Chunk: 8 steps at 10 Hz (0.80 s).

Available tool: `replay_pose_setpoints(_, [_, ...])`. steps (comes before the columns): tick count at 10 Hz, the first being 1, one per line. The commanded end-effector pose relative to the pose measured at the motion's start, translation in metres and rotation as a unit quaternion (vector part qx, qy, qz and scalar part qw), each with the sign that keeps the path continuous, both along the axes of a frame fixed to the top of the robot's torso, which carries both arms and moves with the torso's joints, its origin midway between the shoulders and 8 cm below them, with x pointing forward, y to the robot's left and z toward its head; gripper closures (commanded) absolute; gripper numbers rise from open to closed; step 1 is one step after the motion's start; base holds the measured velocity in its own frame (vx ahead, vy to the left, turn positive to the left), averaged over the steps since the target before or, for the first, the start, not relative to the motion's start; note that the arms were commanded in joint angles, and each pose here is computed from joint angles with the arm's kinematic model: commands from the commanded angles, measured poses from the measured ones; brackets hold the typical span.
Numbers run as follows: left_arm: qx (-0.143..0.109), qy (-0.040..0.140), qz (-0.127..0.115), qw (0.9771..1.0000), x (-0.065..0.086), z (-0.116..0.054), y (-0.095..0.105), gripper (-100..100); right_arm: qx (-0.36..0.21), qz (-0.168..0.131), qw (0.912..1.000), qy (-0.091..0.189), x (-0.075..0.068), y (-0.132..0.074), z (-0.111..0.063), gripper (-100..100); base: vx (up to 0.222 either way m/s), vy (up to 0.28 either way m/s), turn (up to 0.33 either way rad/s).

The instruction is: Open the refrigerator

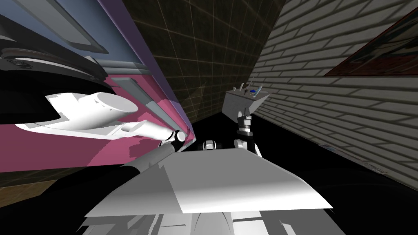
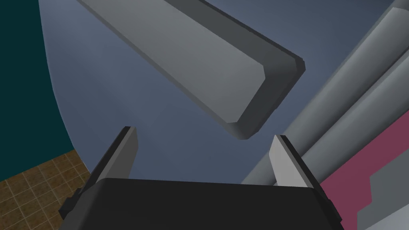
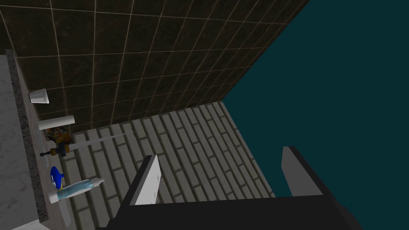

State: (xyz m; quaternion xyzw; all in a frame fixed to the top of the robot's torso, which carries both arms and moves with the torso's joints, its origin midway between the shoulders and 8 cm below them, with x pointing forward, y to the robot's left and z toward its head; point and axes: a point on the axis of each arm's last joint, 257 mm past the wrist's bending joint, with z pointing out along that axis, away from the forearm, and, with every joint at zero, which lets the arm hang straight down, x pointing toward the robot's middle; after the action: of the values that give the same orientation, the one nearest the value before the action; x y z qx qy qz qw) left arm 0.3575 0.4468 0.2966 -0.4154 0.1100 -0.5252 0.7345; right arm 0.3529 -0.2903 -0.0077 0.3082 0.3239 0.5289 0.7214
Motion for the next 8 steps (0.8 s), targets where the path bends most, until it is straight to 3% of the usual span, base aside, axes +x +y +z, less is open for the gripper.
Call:
replay_pose_setpoints(1, [-0.014, 0.001, -0.013, 0.9998, 0.003, 0.003, -0.005, -100, 0.000, 0.000, 1.0000, 0.000, 0.000, 0.000, 0.000, 0, -0.006, -0.035, -0.006])
replay_pose_setpoints(6, [-0.057, -0.003, -0.047, 0.9972, 0.010, -0.016, -0.016, -100, 0.000, 0.000, 1.0000, 0.000, 0.000, 0.000, 0.000, 0, 0.002, -0.007, -0.001])
replay_pose_setpoints(8, [-0.059, -0.002, -0.048, 0.9971, 0.010, -0.017, -0.016, -100, 0.000, 0.000, 1.0000, 0.000, 0.000, 0.000, 0.000, 0, 0.000, 0.000, 0.000])
